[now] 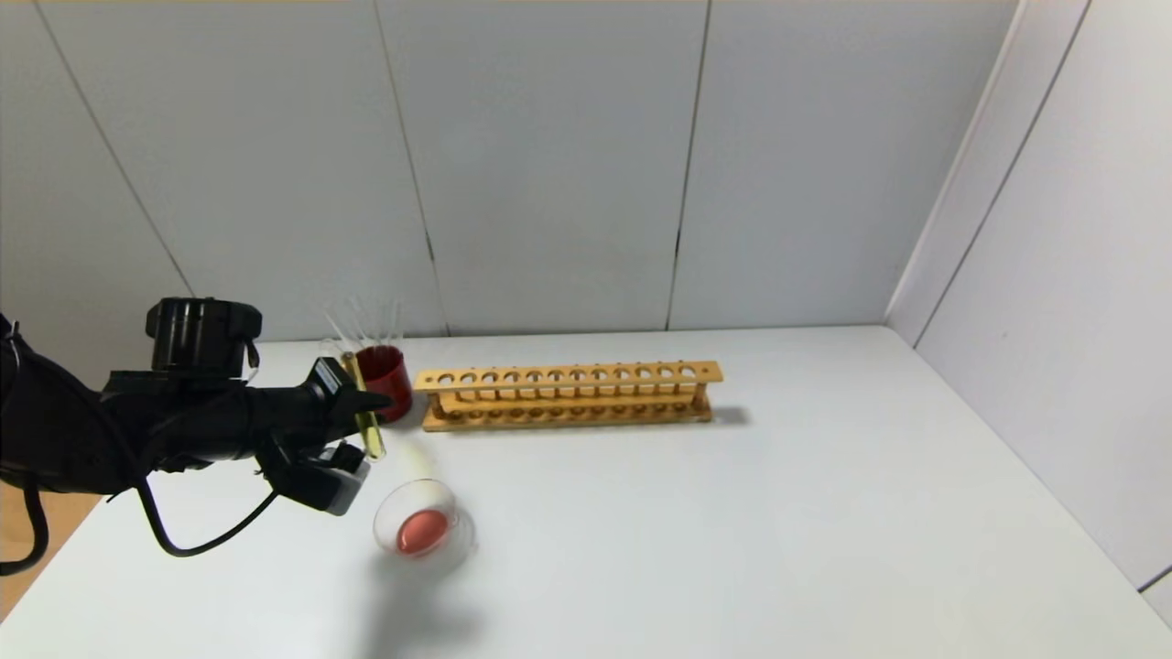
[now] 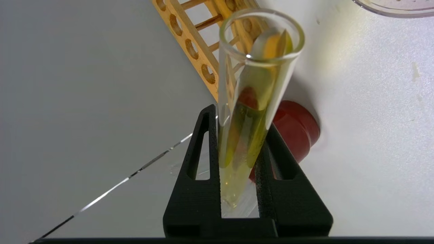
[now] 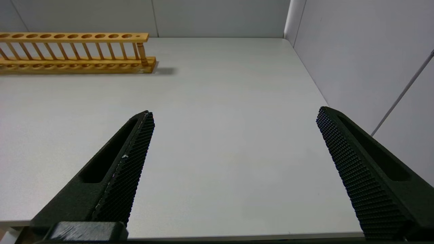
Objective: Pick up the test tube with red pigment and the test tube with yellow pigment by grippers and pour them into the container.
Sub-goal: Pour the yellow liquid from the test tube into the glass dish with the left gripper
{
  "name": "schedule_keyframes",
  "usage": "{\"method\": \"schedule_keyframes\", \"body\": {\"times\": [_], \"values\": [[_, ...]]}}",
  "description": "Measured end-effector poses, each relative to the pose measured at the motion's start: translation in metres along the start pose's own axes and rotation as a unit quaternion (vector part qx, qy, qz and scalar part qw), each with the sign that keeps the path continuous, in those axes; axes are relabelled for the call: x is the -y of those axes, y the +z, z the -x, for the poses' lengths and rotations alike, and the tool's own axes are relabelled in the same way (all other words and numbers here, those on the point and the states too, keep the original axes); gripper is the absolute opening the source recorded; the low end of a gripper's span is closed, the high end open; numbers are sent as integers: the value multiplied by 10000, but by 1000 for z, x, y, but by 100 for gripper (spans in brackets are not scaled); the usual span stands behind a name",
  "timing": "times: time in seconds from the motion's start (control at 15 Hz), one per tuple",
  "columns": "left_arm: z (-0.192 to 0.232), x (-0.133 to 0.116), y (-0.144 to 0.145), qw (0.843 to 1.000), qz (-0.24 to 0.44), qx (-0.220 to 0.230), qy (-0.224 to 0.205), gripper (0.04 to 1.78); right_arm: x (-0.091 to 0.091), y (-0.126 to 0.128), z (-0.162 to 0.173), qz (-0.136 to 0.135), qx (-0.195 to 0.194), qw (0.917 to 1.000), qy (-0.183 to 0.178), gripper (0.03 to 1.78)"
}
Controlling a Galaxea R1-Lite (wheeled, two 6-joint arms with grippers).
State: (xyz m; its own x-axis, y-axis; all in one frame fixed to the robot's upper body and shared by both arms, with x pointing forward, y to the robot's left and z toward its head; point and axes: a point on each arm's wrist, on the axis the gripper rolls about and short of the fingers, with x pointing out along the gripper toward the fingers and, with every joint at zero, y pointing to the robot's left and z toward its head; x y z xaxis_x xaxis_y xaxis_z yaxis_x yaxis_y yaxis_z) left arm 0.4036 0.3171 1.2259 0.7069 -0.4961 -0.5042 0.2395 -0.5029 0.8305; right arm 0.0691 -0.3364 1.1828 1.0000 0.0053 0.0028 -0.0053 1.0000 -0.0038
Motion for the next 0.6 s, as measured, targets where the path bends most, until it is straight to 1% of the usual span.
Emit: {"method": "schedule_keyframes", "body": {"times": [0.6], "values": [[0,-3,6,10000,-72,43,7,33,0,0,0,2,-2,10000,0,175]]}}
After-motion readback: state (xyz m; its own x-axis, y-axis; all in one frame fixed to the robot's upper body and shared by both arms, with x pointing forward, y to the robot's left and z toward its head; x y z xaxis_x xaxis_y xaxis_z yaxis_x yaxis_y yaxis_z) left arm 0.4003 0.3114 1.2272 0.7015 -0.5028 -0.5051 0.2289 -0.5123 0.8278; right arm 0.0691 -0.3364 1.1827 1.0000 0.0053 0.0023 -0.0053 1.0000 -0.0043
